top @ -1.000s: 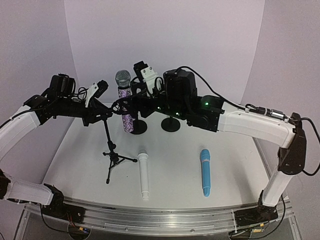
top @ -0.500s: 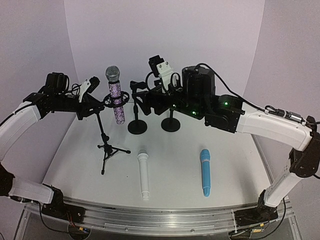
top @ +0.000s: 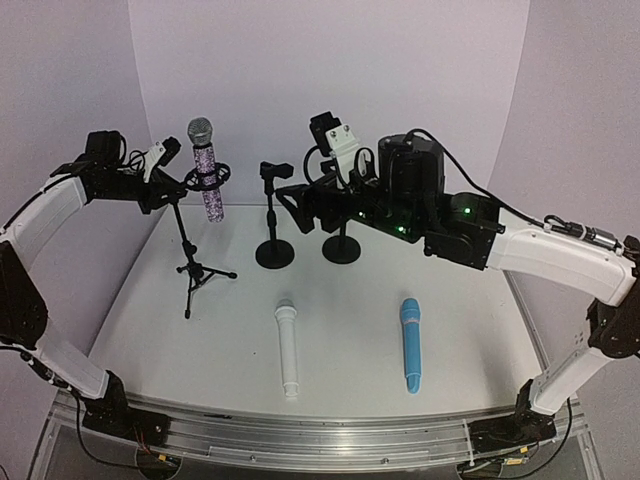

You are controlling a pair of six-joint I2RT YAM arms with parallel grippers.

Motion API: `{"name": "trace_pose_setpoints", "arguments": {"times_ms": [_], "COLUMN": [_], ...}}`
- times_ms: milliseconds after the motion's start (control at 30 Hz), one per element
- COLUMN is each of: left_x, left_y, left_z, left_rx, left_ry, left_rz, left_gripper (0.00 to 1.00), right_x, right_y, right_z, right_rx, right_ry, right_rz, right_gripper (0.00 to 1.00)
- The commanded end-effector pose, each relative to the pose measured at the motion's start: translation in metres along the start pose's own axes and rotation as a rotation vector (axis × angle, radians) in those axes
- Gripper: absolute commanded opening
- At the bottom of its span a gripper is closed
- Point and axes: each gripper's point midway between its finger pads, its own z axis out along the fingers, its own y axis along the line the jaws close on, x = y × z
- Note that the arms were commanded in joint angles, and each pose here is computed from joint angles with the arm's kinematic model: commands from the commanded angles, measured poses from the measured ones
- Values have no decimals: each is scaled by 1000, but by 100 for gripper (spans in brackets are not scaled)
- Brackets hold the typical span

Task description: Attach the microphones to the stand

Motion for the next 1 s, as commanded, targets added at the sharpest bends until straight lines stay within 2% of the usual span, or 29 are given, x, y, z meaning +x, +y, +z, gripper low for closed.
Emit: {"name": "trace_pose_setpoints", "arguments": {"times_ms": [0, 567, 967], "left_x": [3, 32, 33], "left_y": [43, 78, 86], "left_z": [-13, 4, 14], "left_rx": [-118, -144, -145], "left_ry": [28, 71, 48], "left_rz": [126, 133, 130], "left_gripper": [0, 0, 0], "right_x": [-16, -16, -16], "right_y": [-5, -5, -3], "right_z": [-13, -13, -10], "right_rx": [17, 16, 13], "right_ry": [-46, -47, -45], "right_rz": [9, 19, 17], "right_gripper": [95, 96, 96]}}
